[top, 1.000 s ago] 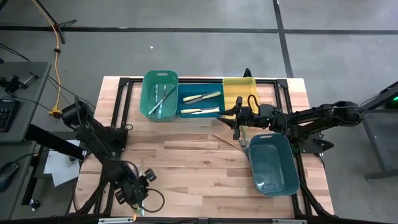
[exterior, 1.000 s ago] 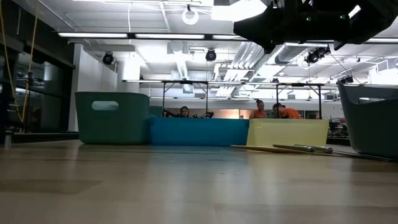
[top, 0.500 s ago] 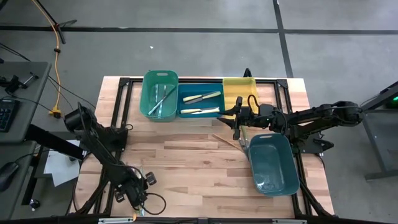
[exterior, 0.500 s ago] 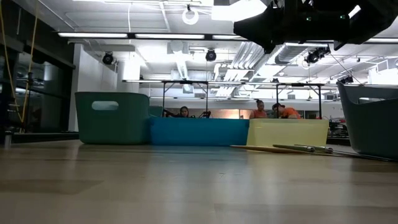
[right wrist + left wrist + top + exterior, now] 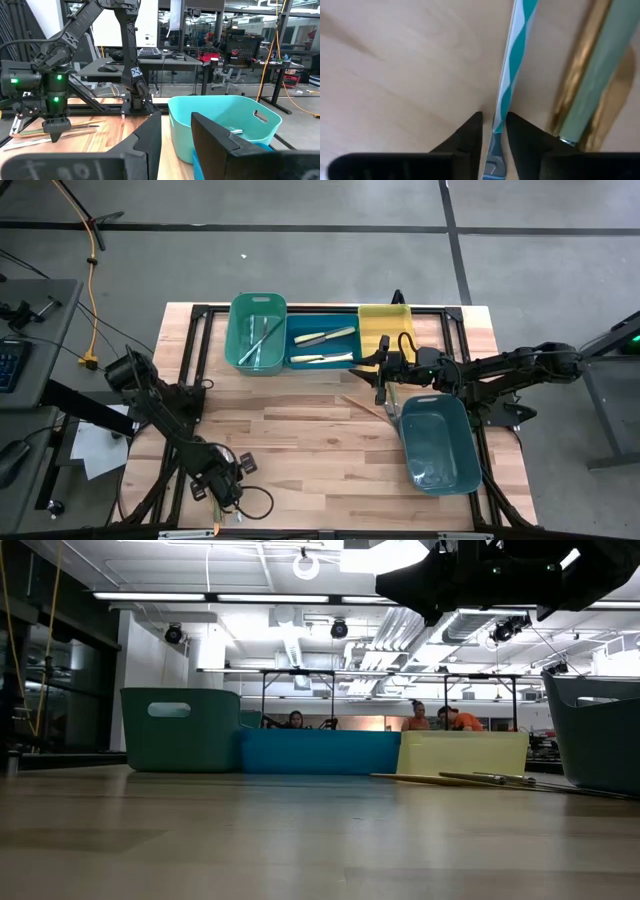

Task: Sort silverware by color (type)
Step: Put the blue knife into the green bin

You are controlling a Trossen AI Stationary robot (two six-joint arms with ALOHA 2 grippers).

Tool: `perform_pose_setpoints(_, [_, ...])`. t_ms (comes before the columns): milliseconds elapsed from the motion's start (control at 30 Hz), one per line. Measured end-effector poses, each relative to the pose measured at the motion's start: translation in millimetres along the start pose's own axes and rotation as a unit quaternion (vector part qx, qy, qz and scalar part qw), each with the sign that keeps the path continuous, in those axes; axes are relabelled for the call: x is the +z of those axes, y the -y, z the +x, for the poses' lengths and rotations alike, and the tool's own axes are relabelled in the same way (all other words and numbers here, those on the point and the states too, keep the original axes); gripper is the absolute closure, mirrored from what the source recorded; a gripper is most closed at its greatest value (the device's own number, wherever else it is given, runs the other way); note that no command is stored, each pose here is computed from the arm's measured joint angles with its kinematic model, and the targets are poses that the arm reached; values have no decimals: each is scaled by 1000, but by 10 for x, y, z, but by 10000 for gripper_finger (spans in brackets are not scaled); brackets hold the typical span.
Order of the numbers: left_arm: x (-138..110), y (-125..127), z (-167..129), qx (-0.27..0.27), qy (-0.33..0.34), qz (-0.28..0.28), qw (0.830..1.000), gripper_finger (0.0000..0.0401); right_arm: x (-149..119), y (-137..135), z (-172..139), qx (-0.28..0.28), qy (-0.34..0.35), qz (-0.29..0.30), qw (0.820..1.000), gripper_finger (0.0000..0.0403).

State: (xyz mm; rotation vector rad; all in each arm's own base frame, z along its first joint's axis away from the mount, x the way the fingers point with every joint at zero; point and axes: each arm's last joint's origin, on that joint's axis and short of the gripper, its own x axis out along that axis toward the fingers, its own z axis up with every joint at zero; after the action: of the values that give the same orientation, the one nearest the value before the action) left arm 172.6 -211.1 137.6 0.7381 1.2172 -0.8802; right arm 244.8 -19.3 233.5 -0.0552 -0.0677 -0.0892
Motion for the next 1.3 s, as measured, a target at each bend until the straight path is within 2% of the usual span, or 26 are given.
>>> perform_pose_setpoints(133, [-7, -41, -1, 0, 1, -8, 1000, 378, 0, 0, 0, 0, 0, 0, 1000, 300])
perform_pose_setpoints(200, [-13, -67, -2, -1, 1, -12, 1000, 390, 0, 0, 0, 0, 0, 0, 1000, 300])
perform_pose_setpoints(400, [-79, -232, 4, 9, -5, -12, 1000, 388, 0, 0, 0, -1, 0, 0, 1000, 300])
perform_pose_setpoints(700, [-274, -701, -74, 61, -17, -23, 998, 395, 0, 1, 0, -3, 0, 0, 1000, 300])
perform_pose_setpoints(900, [-362, -1029, -231, 100, 40, -72, 992, 396, -4, 1, 0, -2, -2, 0, 1000, 300])
perform_pose_setpoints(1133, [-391, -1291, -427, 163, 114, -80, 977, 396, -17, 0, 0, -1, -8, 0, 1000, 300])
perform_pose_setpoints(1300, [-475, -1402, -607, 197, 141, -97, 965, 396, -24, 1, 0, -2, -12, 0, 1000, 300])
